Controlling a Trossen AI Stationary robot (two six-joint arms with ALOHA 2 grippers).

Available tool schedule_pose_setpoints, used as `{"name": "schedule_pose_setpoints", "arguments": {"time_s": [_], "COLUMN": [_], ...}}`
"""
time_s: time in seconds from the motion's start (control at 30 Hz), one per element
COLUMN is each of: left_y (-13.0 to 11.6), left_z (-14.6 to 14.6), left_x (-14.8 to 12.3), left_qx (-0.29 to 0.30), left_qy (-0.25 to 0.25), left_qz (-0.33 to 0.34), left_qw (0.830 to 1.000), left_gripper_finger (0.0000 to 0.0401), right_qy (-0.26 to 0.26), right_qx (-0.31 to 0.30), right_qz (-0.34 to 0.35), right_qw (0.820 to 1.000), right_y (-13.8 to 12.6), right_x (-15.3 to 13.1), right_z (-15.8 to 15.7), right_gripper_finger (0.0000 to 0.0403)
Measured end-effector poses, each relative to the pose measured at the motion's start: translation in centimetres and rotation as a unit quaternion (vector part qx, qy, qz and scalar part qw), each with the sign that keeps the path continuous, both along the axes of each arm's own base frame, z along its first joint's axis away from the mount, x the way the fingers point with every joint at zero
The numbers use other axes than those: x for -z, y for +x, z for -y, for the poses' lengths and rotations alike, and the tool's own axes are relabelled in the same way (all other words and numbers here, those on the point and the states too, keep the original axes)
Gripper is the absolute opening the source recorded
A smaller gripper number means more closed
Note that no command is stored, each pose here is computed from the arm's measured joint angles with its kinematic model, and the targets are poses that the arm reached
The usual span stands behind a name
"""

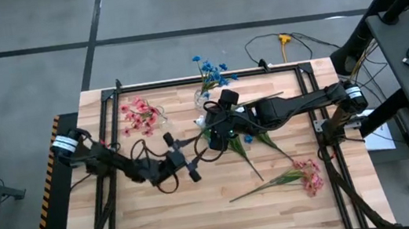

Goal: Sort flowers into vase by color
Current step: Put the white tulip flower into the green vase

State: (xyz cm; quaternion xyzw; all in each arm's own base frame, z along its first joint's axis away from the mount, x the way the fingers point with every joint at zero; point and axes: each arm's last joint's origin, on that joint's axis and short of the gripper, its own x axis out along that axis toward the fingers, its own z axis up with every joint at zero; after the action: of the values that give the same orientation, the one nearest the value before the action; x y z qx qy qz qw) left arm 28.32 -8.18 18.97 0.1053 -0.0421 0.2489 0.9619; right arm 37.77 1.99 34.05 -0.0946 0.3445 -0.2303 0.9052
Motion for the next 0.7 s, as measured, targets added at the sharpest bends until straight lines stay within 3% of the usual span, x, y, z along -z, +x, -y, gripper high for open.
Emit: {"name": "schedule_pose_setpoints", "arguments": {"time_s": [0.37,0.53,0.7], "left_y": [1.0,1.4,1.5], "left_z": [-3.9,-4.9,-5.5], "left_x": [-0.2,-0.2,-0.5], "left_qx": [-0.036,0.001,-0.007], "left_qy": [0.019,0.029,0.028], "left_qz": [-0.001,0.004,0.014], "left_qw": [0.999,1.0,0.999], "left_gripper_finger": [0.0207,0.0207,0.0207], "right_qy": [-0.002,-0.002,0.0], "right_qx": [-0.002,-0.002,-0.006], "right_qz": [0.001,0.008,0.021], "right_qw": [1.0,1.0,1.0], "right_y": [-0.2,-0.5,-1.2], "right_x": [-0.2,-0.8,-1.7], "right_z": [0.0,0.1,-0.2], "right_gripper_finger": [0.0274,0.0274,0.0274]}}
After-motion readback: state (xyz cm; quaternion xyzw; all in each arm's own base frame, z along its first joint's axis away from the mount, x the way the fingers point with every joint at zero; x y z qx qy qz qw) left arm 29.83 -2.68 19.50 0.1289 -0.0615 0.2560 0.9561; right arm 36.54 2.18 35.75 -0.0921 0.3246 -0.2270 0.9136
